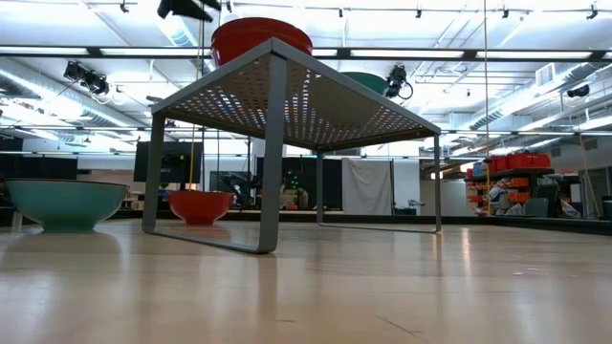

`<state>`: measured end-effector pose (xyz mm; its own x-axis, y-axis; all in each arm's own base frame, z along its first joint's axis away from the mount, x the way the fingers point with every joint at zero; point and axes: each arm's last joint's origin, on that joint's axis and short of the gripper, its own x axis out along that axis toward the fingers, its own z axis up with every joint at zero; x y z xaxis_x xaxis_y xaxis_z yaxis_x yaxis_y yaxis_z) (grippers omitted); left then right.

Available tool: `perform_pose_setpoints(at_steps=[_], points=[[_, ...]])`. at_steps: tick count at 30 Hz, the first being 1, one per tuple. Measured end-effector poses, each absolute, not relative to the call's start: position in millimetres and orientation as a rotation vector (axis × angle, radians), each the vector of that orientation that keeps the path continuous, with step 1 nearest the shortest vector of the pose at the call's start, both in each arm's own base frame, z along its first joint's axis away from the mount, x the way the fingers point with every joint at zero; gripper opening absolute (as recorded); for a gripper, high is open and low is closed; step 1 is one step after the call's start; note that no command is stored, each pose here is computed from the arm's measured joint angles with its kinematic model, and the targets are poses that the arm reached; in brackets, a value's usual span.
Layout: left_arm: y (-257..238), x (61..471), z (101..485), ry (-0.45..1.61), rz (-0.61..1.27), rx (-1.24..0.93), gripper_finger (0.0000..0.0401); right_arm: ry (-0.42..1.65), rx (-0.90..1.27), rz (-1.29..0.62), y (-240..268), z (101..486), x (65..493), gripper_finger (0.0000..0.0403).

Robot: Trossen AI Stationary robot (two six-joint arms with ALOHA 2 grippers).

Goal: Pick & Place Mini bowls
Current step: Stack the bottom blue patterned bowl on top of the blue patterned bowl on the shelf

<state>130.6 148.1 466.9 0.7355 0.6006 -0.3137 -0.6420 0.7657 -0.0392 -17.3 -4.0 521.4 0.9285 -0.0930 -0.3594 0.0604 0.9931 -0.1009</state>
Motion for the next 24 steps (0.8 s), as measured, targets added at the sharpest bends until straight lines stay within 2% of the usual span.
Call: perform_pose_setpoints(at_steps=[9, 24], points=[[144, 124, 447, 0.493, 0.764, -0.269, 0.0216, 0.372, -0.089, -0.079, -4, 521, -17, 0.0027], [139, 119, 432, 0.631, 0.811, -0.424, 0.0216, 0.372, -0.089, -0.079, -4, 521, -17, 0.0027]])
